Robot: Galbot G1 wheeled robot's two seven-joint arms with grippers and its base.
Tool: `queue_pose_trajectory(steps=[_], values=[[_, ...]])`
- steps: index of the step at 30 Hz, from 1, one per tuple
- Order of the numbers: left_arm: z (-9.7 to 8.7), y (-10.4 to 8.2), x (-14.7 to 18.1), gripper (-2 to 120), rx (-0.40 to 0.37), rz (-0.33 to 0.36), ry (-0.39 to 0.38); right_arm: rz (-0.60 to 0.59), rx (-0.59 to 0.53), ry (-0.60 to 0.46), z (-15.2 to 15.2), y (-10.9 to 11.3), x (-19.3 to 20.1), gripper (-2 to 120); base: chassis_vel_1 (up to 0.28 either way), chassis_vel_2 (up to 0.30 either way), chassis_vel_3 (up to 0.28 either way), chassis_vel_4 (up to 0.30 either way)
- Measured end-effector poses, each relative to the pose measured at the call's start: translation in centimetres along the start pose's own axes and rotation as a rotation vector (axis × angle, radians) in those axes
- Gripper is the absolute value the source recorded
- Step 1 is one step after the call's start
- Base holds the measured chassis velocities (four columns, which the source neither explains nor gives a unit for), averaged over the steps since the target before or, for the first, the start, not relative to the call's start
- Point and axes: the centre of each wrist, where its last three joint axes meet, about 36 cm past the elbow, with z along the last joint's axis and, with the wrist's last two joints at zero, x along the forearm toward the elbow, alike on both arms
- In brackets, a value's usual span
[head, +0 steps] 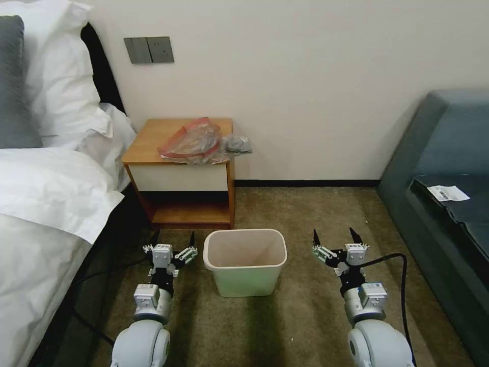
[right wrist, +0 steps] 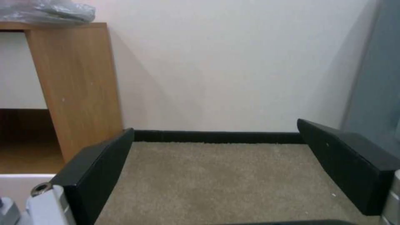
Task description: Pick up the garbage bag from the table and place it over the trash can.
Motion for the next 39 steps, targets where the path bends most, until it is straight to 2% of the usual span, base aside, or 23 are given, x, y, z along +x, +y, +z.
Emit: queue_pose_trajectory(steps=[8,12,16,18,21,22,23,26,27,29,33,34,35,36,37,38,39], values=[[0.0,0.0,0.0,98,0.000,0.000,-0.001,0.000,0.000,-0.001,0.0,0.0,0.0,100,0.000,0.000,0.000,0.000],[0.4,1.2,-0.3,95,-0.008,-0.026,-0.041,0.002,0.006,-0.036,0.5,0.1,0.0,100,0.000,0.000,0.000,0.000],[1.4,4.3,-0.8,93,-0.027,-0.101,-0.136,0.005,0.021,-0.122,1.7,0.7,0.0,100,0.000,0.000,0.000,0.000],[1.5,4.3,-0.8,93,-0.025,-0.099,-0.144,0.005,0.021,-0.129,1.7,0.7,0.0,100,0.000,0.000,0.000,0.000],[1.8,5.2,-1.0,93,-0.028,-0.119,-0.172,0.008,0.025,-0.153,2.1,0.8,0.1,100,0.000,0.000,0.000,0.000],[2.1,6.2,-1.1,93,-0.029,-0.143,-0.212,0.007,0.029,-0.184,2.6,1.1,0.1,100,0.000,0.000,0.000,0.000],[2.1,6.2,-1.1,93,-0.029,-0.143,-0.212,0.007,0.029,-0.184,2.6,1.1,0.1,100,0.000,0.000,0.000,0.000],[2.8,9.2,-1.5,93,-0.034,-0.215,-0.324,0.007,0.038,-0.277,4.0,1.8,0.2,100,0.000,0.000,0.000,0.000],[2.8,9.2,-1.5,93,-0.034,-0.215,-0.324,0.007,0.038,-0.277,4.0,1.8,0.2,100,0.000,0.000,0.000,0.000],[3.1,10.7,-1.7,93,-0.038,-0.253,-0.379,0.005,0.040,-0.324,4.7,2.2,0.3,100,0.000,0.000,0.000,0.000],[3.2,11.0,-1.7,93,-0.037,-0.260,-0.393,0.004,0.041,-0.342,4.9,2.3,0.3,100,0.000,0.000,0.000,0.000],[3.1,11.0,-1.7,93,-0.036,-0.261,-0.394,-0.016,0.023,-0.391,4.3,2.5,0.0,100,0.000,0.000,0.000,0.000],[3.1,11.0,-1.7,93,-0.036,-0.261,-0.394,-0.016,0.023,-0.391,4.3,2.5,0.0,100,0.000,0.000,0.000,0.000],[3.2,10.9,-1.7,93,-0.031,-0.258,-0.394,-0.043,0.003,-0.496,2.3,2.8,-1.1,100,0.000,0.000,0.000,0.000],[3.1,10.5,-1.6,93,-0.015,-0.246,-0.391,-0.051,0.002,-0.556,1.0,2.6,-1.8,100,0.000,0.000,0.000,0.000],[3.2,9.3,-1.3,93,0.020,-0.208,-0.374,-0.061,0.003,-0.569,0.7,2.7,-2.0,100,0.000,0.000,0.000,0.000],[3.2,9.3,-1.3,93,0.020,-0.208,-0.374,-0.061,0.003,-0.569,0.7,2.7,-2.0,100,0.000,0.000,0.000,0.000]])
